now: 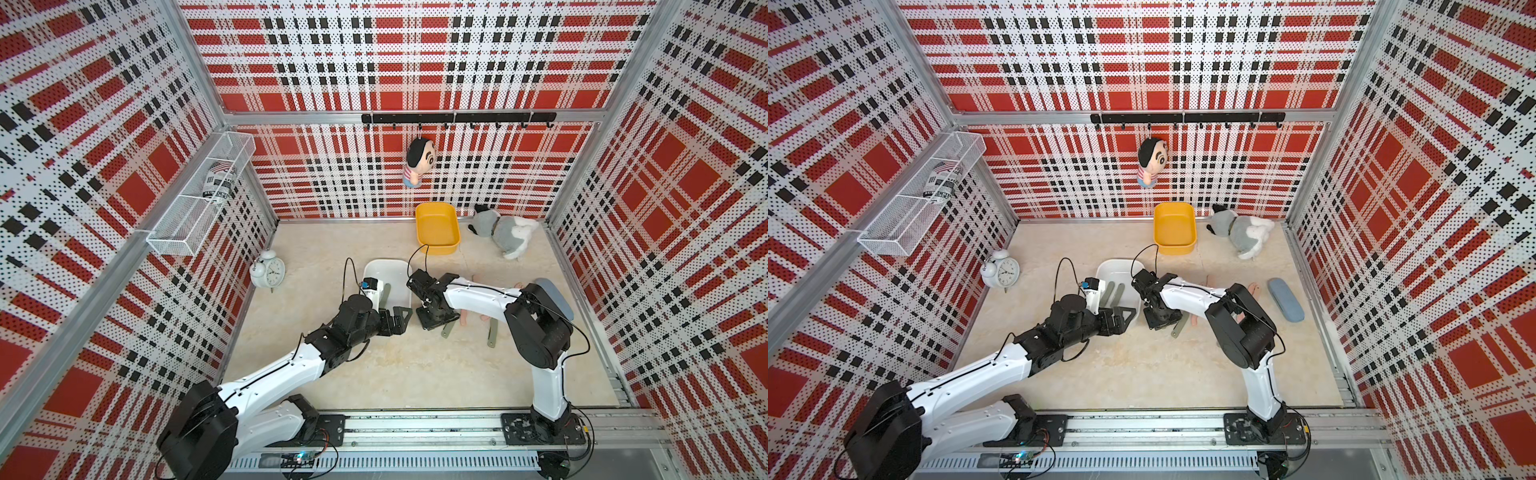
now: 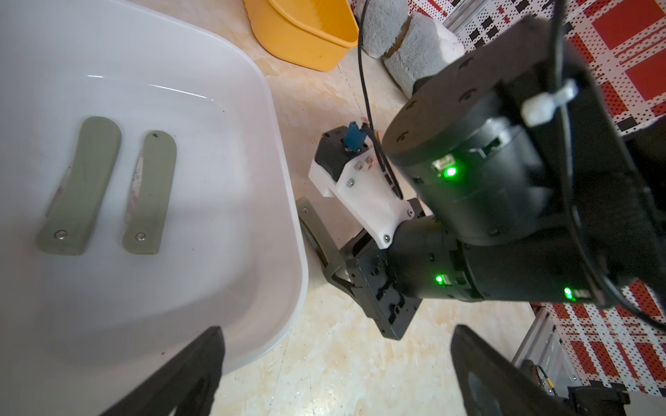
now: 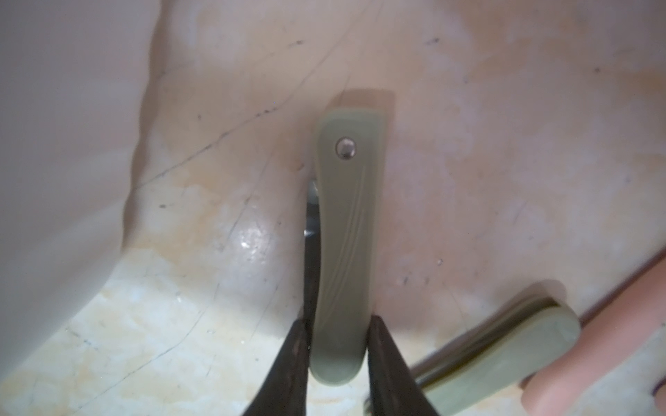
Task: Place the fruit knives into the storage box by color
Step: Pick up the fruit knife from the center of the board.
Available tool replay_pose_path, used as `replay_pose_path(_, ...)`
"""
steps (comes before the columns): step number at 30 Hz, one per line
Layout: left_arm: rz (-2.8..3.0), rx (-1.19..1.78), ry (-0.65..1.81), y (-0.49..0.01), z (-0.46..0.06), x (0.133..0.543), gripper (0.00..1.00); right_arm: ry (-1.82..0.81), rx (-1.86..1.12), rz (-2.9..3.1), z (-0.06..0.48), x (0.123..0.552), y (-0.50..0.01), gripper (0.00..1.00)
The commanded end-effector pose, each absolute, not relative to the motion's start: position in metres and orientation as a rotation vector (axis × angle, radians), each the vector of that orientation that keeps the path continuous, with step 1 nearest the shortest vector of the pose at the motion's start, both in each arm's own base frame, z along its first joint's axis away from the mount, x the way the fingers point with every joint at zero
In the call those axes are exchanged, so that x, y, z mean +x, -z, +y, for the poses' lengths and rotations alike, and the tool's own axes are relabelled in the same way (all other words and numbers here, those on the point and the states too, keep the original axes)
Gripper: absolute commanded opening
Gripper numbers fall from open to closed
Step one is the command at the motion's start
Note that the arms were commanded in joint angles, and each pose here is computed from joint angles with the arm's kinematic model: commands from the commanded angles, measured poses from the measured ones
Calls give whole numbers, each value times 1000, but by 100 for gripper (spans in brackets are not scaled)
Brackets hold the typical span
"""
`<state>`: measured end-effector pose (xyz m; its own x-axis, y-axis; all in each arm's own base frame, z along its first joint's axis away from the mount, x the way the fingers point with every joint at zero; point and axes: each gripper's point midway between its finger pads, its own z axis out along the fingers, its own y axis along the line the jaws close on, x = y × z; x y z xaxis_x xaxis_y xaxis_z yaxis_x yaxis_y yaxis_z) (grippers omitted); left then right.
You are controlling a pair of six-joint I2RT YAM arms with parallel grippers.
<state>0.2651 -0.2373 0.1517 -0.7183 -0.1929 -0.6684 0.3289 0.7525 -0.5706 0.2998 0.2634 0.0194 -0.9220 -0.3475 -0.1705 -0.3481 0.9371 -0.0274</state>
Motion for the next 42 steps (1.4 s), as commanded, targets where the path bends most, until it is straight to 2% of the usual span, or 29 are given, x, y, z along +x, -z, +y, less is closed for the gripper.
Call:
replay_pose_path(1,2192,116,900,-156,-237,266,100,33,-524,2949,248,294,-15,26)
replay_pose_path(11,2241,153,977,-152,-239,251,100,-46,-496,2941,248,298,-21,25)
replay_pose_path(27,2397,241,847,-115,-252,231,100,-81,-477,2931,249,304,-27,24)
replay_pose_path(42,2378,231,851,-117,-253,233,100,-96,-469,2906,250,307,-43,23)
